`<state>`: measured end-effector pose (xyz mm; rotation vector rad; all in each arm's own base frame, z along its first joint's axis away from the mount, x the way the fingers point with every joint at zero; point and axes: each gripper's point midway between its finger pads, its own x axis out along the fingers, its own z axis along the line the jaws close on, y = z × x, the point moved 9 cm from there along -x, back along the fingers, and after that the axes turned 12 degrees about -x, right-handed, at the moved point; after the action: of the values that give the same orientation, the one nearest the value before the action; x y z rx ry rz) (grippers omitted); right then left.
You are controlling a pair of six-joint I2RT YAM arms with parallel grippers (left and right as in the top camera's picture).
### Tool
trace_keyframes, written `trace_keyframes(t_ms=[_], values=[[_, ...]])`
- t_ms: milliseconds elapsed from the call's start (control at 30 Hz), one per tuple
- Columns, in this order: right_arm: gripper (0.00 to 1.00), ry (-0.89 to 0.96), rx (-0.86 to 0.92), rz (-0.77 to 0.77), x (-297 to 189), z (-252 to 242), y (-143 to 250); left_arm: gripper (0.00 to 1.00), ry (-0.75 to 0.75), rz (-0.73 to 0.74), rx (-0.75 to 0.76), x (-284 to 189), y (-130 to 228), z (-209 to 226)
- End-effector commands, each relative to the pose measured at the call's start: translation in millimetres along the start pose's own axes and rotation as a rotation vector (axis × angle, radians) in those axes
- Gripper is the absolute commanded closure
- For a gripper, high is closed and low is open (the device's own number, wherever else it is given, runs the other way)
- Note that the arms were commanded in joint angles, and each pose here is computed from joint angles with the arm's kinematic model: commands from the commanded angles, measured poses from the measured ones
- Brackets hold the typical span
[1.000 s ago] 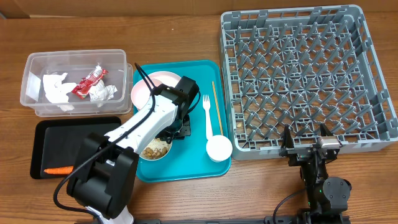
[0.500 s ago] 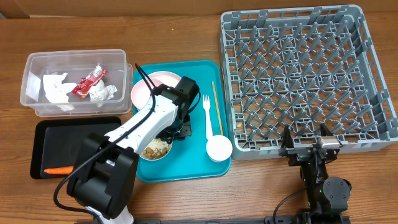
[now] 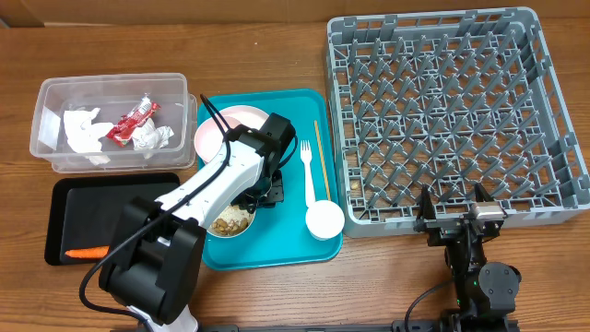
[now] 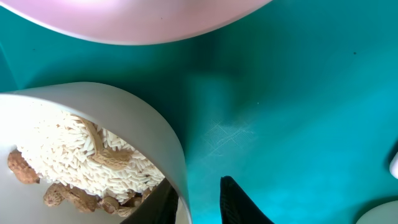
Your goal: Sort waste into correct bins and load items into the dishwasher
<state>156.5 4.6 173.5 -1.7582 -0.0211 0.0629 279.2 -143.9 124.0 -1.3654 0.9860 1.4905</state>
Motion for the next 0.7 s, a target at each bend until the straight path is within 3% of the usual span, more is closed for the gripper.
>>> trace_keyframes(t_ms=[0,667], values=[[0.0,0.002,-0.001,-0.007,0.0,0.0,1.7,0.74,-0.011,0.021,-0.005,4.5,4.3,-0.1],[0.0,0.002,-0.001,-0.007,0.0,0.0,1.7,0.76,-0.014,0.023,-0.006,6.2,5.2,0.7]])
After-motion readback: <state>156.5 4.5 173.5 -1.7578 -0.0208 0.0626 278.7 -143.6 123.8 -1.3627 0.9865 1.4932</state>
